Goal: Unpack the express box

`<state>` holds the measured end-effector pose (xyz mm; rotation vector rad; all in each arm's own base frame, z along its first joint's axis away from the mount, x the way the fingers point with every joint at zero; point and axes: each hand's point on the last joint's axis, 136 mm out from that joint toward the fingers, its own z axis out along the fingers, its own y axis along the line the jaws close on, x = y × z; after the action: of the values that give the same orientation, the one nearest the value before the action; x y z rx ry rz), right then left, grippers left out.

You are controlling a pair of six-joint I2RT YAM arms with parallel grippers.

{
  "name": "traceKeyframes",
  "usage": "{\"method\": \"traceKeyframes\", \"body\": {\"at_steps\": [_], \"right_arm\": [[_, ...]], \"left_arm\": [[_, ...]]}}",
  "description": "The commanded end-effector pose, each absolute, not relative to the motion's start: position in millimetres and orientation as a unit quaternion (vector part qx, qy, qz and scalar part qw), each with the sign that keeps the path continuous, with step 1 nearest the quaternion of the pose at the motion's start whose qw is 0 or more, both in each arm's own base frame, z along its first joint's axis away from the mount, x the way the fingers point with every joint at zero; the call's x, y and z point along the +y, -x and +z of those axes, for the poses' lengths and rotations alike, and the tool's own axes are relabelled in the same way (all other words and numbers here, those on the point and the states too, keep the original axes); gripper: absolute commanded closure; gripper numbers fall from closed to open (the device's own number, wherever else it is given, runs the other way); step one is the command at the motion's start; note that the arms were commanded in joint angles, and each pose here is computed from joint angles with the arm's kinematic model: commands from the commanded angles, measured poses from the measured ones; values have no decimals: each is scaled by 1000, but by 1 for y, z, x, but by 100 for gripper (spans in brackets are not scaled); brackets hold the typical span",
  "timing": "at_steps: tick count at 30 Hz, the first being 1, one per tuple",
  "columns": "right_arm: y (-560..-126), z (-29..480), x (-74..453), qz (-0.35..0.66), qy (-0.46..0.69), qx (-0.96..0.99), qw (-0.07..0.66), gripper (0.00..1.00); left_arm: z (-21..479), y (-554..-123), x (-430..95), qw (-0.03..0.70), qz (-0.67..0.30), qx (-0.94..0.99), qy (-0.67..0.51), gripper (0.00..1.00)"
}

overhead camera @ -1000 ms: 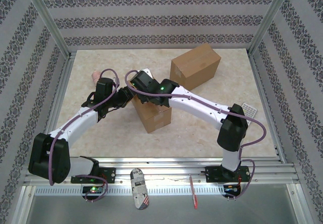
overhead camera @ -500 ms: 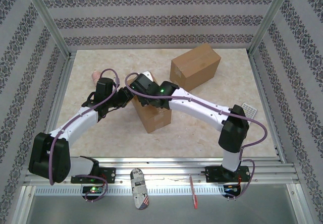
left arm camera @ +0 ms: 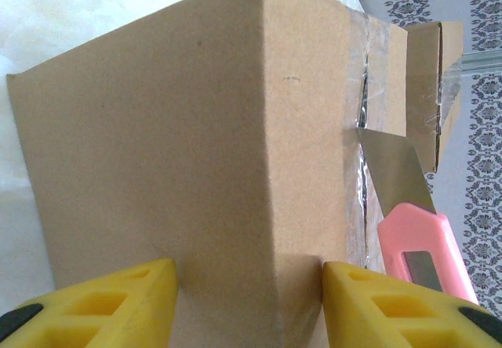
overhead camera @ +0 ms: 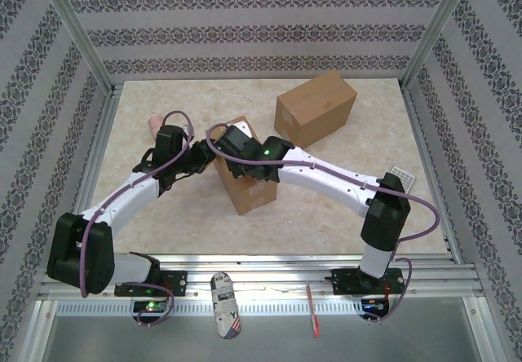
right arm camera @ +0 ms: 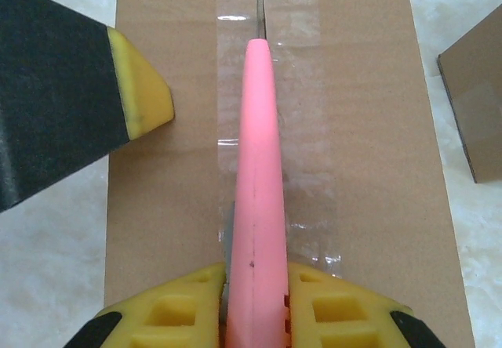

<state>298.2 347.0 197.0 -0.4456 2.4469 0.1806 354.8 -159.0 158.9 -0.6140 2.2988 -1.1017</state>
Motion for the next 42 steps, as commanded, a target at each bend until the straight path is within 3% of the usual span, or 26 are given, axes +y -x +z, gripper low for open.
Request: {"method": "traceKeyframes", "body": {"at_steps": [1,42], "right_arm": [[-266,169,322,29,188,951,244,100],[-219,168,293,5,187,960,210,100]], "left_arm": [[115,-345,-141,219,-354,867,273,50],[103,-343,-138,206,-339,874,281,50]]}}
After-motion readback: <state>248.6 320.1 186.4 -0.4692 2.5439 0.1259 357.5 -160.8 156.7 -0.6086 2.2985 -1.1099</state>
